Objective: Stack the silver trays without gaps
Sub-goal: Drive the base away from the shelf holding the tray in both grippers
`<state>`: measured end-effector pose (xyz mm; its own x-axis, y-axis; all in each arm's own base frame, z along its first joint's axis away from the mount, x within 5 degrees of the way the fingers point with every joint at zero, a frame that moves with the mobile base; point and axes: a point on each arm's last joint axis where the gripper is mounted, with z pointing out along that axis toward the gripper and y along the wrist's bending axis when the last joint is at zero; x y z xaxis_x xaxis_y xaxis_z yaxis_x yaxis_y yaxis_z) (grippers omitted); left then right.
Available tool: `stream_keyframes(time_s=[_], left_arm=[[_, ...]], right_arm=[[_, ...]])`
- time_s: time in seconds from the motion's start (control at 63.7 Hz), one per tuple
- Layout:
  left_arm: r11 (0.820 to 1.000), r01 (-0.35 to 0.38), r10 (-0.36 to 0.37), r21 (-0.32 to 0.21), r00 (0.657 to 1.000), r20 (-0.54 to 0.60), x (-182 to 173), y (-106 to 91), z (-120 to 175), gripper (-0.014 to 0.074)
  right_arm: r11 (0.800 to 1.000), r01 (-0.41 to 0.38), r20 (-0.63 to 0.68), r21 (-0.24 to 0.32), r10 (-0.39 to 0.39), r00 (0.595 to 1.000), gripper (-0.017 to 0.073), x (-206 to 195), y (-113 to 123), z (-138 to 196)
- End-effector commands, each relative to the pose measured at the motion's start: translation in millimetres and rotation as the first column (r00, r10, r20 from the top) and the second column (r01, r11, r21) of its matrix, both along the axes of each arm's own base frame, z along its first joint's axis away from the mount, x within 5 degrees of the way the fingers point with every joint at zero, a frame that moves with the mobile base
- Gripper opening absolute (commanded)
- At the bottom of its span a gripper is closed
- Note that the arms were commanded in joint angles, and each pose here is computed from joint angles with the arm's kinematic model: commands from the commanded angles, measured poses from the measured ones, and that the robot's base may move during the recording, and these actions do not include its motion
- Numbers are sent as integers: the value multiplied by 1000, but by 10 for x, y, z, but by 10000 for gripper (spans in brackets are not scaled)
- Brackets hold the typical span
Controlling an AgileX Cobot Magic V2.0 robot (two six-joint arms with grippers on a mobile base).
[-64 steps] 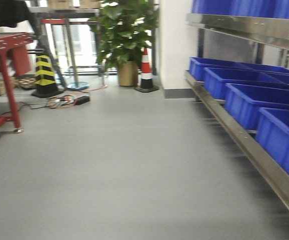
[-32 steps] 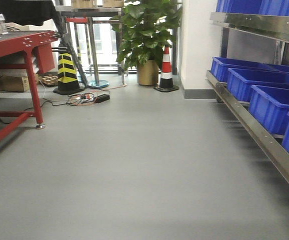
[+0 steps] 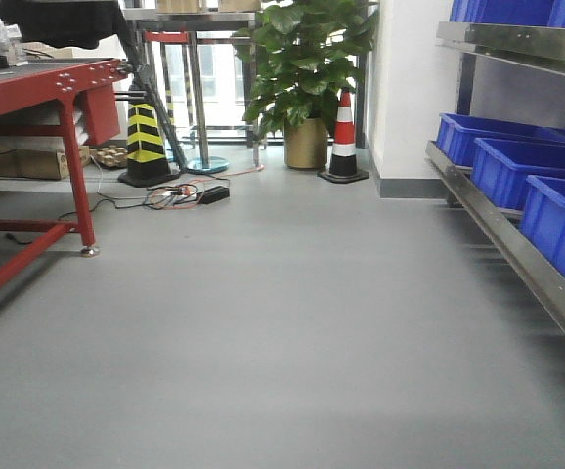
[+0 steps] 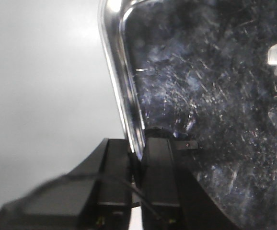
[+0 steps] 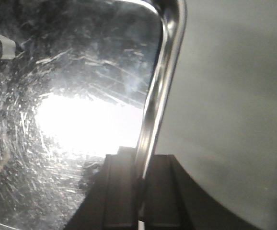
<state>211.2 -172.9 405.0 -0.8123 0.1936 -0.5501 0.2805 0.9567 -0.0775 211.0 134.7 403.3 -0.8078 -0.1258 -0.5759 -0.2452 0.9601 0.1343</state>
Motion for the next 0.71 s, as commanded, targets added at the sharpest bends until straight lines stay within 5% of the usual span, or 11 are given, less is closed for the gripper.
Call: stream_keyframes(time_s=[0.0, 0.69], left_arm=[[998, 3, -4, 59, 1000, 14, -104, 126, 122, -48], [998, 4, -4, 58, 1000, 15, -103, 125, 123, -48]], right_arm=[[1000, -24, 132, 12, 22, 991, 56, -33, -54, 211], [1000, -24, 131, 11, 22, 991, 56, -33, -54, 210]])
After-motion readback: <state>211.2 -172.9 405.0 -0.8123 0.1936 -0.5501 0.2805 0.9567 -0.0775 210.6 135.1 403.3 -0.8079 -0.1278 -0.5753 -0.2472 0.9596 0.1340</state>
